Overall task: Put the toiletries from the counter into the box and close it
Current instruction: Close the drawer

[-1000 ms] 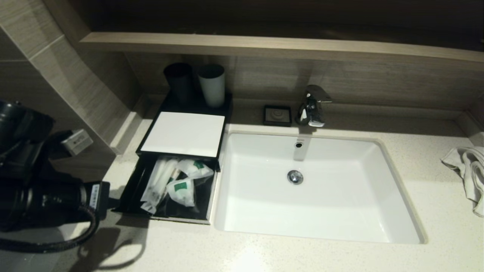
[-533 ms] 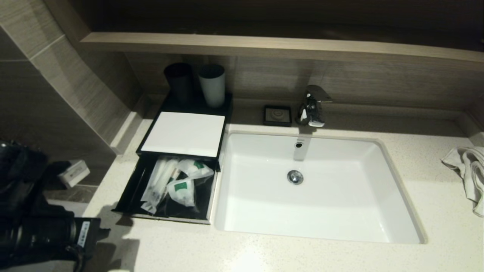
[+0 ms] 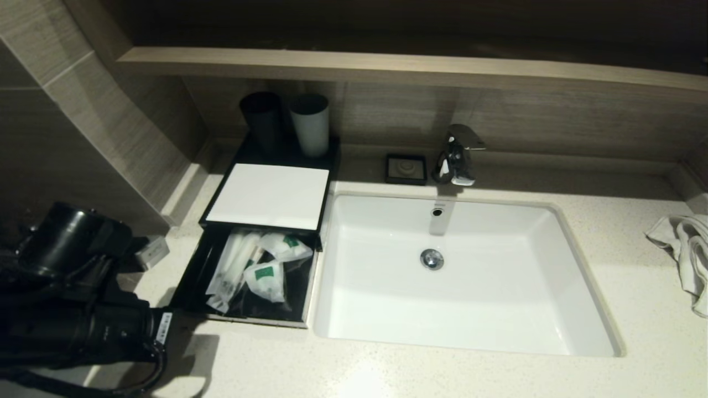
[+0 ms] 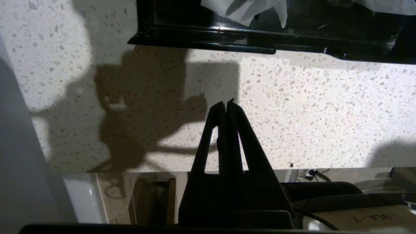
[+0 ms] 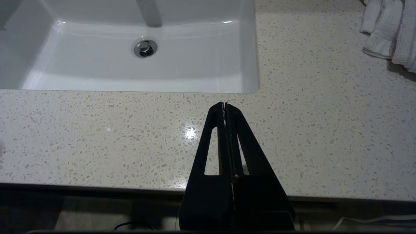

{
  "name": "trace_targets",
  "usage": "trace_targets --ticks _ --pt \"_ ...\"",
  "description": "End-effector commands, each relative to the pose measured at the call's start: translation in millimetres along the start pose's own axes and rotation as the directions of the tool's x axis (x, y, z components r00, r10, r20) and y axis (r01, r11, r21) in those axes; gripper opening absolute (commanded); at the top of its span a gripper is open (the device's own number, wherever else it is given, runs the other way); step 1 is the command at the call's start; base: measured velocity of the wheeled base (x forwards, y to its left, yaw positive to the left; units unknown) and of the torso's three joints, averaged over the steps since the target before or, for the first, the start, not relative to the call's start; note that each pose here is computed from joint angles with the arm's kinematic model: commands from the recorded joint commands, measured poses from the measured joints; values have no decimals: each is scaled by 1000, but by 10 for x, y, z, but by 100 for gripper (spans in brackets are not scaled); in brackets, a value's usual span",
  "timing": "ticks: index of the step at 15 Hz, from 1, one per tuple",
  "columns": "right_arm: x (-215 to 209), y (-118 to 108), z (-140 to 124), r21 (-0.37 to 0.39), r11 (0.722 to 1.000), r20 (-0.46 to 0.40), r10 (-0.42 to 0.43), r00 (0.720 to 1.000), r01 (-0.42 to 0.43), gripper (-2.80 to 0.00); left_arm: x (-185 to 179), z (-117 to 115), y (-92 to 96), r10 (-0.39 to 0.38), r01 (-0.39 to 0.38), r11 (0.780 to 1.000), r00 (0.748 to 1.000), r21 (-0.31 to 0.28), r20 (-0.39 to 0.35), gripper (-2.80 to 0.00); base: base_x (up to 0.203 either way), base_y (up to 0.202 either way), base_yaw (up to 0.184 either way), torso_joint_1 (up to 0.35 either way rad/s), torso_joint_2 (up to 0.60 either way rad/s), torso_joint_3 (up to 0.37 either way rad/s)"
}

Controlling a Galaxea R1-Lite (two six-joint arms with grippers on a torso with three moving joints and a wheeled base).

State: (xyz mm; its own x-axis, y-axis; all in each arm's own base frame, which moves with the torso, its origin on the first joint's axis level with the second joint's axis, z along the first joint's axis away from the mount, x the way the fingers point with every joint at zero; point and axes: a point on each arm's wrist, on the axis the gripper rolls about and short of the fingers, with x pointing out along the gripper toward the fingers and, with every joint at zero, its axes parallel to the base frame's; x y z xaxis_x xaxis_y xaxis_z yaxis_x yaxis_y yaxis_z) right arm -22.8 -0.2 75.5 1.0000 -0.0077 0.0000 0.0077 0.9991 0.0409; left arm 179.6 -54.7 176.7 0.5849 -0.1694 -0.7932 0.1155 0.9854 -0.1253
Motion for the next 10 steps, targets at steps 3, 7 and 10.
trace_targets --ticks 3,7,10 --pt "0 0 0 0 1000 0 0 1000 0 -280 129 17 -7 2 -2 1000 1000 -3 -25 -280 0 0 0 0 0 0" --pt "1 0 0 0 1000 -1 0 1000 0 -280 240 55 -15 8 -8 1000 999 -1 -32 -280 0 0 0 0 0 0" --pt "0 0 0 0 1000 0 0 1000 0 -280 272 73 -20 8 -8 1000 1000 -1 -21 -280 0 0 0 0 0 0"
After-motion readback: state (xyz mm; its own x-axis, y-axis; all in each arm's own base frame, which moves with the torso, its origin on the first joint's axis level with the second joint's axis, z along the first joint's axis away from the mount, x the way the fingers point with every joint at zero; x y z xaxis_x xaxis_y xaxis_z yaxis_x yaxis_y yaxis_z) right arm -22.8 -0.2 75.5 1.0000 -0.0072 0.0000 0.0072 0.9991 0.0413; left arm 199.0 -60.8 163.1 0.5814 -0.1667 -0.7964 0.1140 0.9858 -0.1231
